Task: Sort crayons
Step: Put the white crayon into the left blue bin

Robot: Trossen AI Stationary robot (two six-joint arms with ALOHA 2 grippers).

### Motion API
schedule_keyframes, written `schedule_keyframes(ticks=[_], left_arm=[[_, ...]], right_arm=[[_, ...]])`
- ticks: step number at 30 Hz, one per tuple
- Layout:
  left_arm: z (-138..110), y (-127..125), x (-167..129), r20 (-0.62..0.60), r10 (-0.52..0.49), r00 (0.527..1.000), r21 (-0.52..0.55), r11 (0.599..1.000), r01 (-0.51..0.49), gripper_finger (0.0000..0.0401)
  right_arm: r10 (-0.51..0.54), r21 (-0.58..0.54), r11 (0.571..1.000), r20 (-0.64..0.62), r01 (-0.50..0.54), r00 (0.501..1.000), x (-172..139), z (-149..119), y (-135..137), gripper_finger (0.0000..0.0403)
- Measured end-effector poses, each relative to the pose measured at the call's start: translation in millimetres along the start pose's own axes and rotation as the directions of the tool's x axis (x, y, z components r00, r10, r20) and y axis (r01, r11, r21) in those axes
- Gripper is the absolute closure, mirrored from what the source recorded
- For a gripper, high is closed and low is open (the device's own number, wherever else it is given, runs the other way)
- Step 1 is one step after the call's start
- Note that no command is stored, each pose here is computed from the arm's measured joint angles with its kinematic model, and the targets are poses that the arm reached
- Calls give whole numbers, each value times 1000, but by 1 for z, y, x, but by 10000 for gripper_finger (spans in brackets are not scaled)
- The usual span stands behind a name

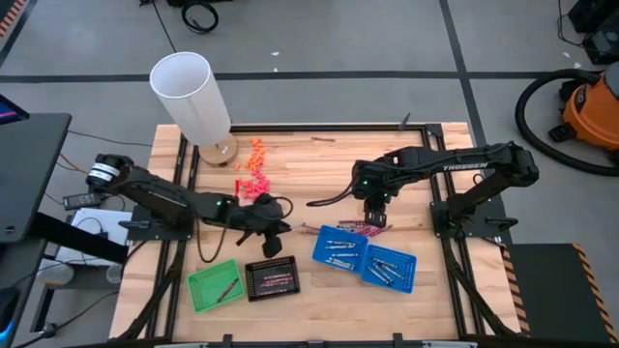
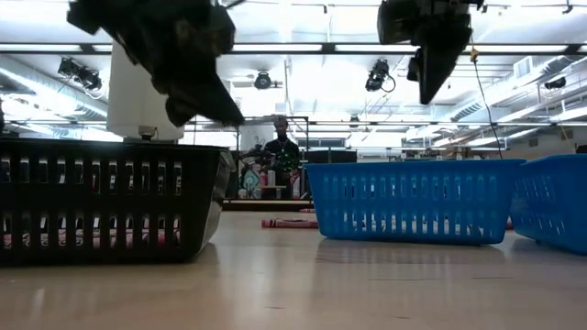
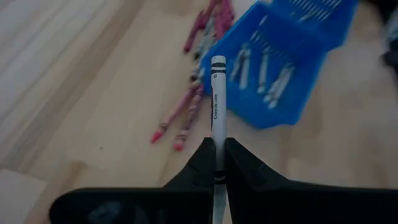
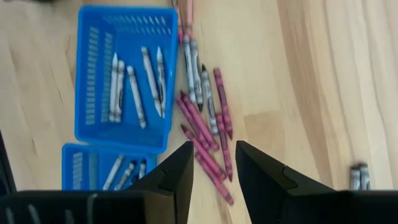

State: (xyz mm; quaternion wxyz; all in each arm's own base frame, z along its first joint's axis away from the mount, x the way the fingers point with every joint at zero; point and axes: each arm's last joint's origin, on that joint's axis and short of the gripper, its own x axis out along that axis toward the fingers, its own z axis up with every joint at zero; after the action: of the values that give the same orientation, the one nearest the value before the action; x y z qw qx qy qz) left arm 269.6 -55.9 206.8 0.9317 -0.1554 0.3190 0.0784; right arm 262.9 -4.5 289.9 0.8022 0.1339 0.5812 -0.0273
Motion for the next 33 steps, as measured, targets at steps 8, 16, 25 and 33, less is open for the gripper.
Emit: schedule_keyframes(ticks=[8, 16, 25, 33], left_arm=[[-5, -21, -27, 4, -88, 996, -46, 995, 88, 386], [-23, -53, -50, -23, -227, 974, 34, 973, 227, 385], [-30, -59, -54, -49, -246, 968, 38, 968, 247, 385], [-17, -48, -27, -18, -231, 973, 5, 973, 231, 385]], right_arm=[[-3, 7, 1000, 101, 2, 995, 0, 9, 1, 275], [14, 26, 999, 177, -19, 984, -1, 17, 3, 275], [16, 22, 1000, 190, -21, 982, -2, 18, 5, 275], [-22, 59, 998, 169, 12, 985, -1, 15, 2, 275]])
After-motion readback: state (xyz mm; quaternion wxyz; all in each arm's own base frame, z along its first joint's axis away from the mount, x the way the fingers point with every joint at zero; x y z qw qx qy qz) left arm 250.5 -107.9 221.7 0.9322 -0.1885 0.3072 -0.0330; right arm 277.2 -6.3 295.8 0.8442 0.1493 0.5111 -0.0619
